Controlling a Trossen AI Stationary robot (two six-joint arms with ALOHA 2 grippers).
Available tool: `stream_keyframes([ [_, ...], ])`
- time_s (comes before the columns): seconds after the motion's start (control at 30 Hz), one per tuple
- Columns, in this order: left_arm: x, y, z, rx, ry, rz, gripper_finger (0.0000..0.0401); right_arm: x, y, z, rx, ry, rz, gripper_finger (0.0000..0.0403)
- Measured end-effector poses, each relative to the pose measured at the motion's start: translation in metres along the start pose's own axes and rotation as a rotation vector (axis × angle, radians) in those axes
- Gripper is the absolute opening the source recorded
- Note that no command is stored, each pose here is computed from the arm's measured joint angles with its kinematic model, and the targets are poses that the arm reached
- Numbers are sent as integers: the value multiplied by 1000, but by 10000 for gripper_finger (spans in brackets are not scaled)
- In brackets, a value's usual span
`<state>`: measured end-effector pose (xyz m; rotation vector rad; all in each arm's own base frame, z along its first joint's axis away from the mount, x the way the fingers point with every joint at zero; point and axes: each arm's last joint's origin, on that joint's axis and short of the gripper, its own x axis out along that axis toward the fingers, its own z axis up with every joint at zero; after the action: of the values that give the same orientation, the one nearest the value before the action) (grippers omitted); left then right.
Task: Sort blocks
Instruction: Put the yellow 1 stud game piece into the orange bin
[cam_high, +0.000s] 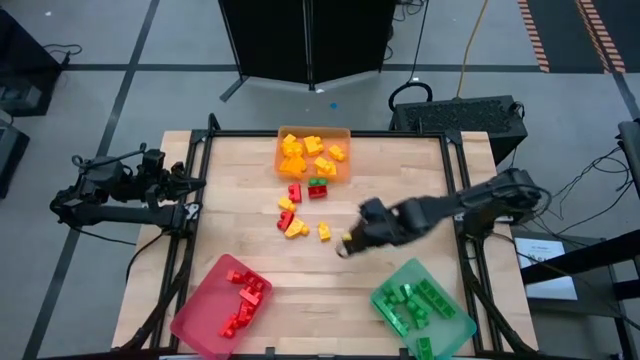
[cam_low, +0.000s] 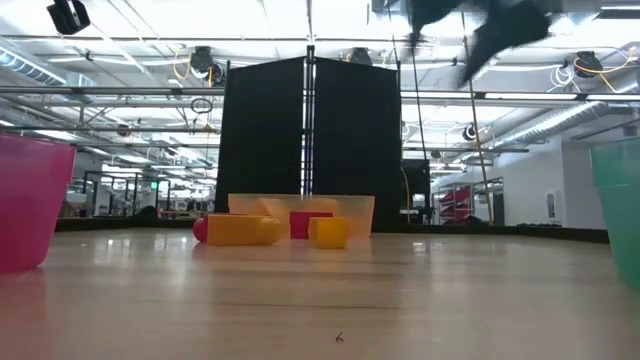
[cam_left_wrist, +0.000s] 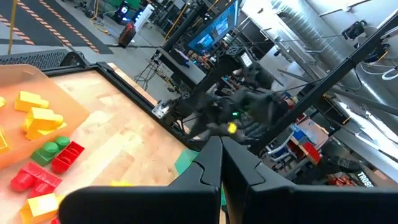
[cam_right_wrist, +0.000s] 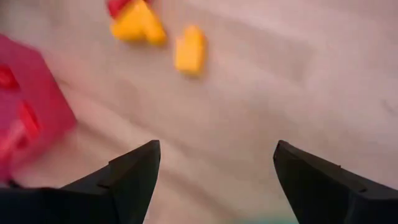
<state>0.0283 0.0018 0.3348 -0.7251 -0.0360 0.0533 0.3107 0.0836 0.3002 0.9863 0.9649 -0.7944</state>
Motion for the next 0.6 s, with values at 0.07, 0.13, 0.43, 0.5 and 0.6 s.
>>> stream_keyframes([
  [0.07,0,0,0,0,0,0,4,20,11,17,-25,-26,41,306],
  [0.13,0,0,0,0,0,0,4,44,22,32,-48,-36,80,306],
  [0.43,0,0,0,0,2,-1,4,128,32,66,-30,33,82,306],
  [0.5,0,0,0,0,4,-2,4,139,33,67,-26,38,81,306],
  [0.6,0,0,0,0,9,-6,4,151,32,65,-27,46,58,306],
])
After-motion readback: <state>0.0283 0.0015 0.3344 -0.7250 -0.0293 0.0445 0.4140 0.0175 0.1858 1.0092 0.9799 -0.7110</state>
